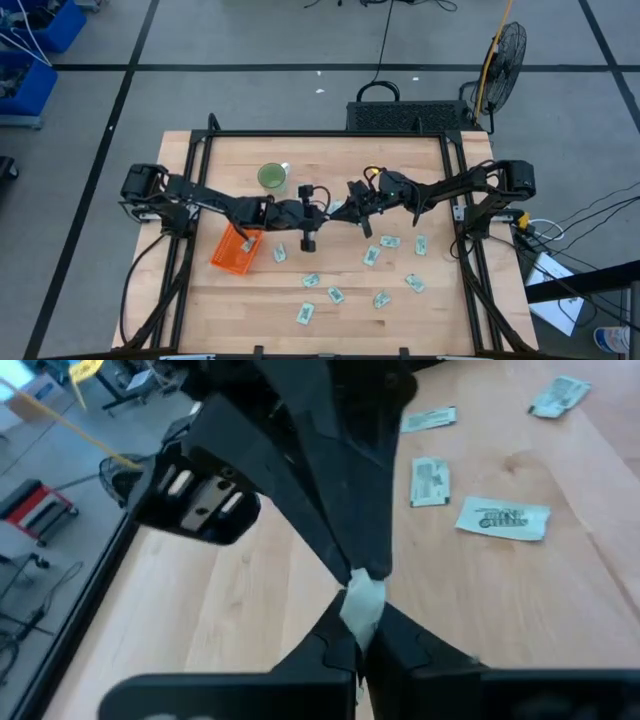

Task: Pick and place Stevia / Truvia into bins
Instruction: Put the stevia packet into the orange bin

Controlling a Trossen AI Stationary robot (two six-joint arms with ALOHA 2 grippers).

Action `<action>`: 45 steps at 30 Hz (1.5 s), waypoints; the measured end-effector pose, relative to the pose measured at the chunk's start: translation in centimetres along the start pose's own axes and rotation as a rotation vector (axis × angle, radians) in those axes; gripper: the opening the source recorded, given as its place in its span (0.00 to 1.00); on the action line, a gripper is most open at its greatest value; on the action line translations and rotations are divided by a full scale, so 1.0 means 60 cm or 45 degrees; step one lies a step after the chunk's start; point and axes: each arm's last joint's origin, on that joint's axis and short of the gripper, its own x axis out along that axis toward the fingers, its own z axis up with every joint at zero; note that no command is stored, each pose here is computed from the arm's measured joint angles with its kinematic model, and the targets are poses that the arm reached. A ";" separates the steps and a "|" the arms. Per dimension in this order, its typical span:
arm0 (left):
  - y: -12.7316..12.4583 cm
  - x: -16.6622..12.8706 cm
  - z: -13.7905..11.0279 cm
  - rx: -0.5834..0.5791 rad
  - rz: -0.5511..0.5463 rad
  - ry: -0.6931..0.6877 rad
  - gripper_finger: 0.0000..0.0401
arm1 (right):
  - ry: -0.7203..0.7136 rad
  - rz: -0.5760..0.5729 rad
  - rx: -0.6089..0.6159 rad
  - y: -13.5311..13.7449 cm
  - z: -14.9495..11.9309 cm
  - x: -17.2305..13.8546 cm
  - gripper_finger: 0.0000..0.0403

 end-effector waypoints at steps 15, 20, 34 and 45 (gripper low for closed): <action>0.000 -0.128 0.003 -0.159 0.056 0.344 0.01 | 0.027 -0.015 -0.201 -0.003 -0.003 -0.001 0.32; -0.014 -0.215 -0.036 -0.488 0.127 0.741 0.01 | 0.060 -0.023 -0.242 -0.004 -0.008 -0.001 0.32; -0.079 -0.242 -0.160 -1.057 0.349 1.134 0.06 | 0.097 -0.031 -0.274 -0.006 -0.013 -0.001 0.30; -0.077 -0.243 -0.180 -1.021 0.359 1.188 0.21 | 0.099 -0.031 -0.270 -0.006 -0.013 -0.001 0.31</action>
